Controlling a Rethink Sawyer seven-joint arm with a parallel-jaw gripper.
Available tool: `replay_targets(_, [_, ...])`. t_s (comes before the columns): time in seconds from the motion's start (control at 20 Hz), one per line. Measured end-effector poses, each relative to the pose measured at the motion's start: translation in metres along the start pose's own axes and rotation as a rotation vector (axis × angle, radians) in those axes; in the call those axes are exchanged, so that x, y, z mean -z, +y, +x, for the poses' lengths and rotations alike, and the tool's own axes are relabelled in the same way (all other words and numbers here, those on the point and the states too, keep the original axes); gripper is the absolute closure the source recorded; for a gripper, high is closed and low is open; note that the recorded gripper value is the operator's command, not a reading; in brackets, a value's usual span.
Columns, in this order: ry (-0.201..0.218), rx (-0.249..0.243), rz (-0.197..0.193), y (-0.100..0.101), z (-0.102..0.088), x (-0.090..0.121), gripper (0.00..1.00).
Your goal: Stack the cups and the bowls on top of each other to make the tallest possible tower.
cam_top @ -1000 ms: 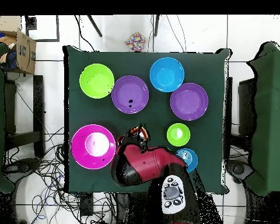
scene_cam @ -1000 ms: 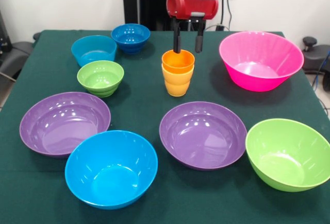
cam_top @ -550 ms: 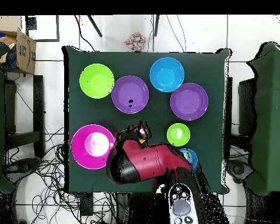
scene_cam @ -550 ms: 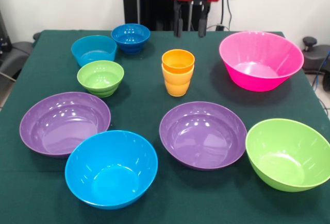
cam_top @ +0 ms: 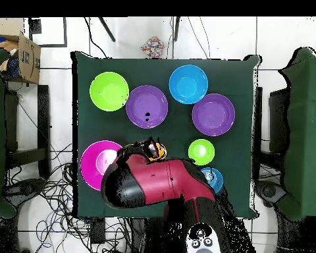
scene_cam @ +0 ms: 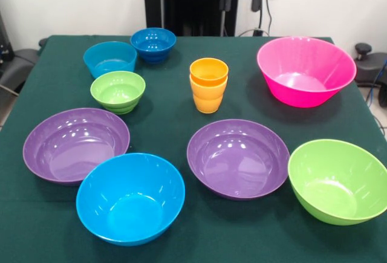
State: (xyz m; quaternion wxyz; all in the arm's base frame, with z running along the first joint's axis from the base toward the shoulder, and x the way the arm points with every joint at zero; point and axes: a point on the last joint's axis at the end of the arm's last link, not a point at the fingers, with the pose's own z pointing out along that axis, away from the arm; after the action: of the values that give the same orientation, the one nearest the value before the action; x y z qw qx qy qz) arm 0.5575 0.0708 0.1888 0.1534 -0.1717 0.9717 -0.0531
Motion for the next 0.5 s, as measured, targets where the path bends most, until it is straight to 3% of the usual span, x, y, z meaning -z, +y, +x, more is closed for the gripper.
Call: replay_targets(0.5, [-0.035,0.024,-0.020,0.010,-0.017,0.009,0.00])
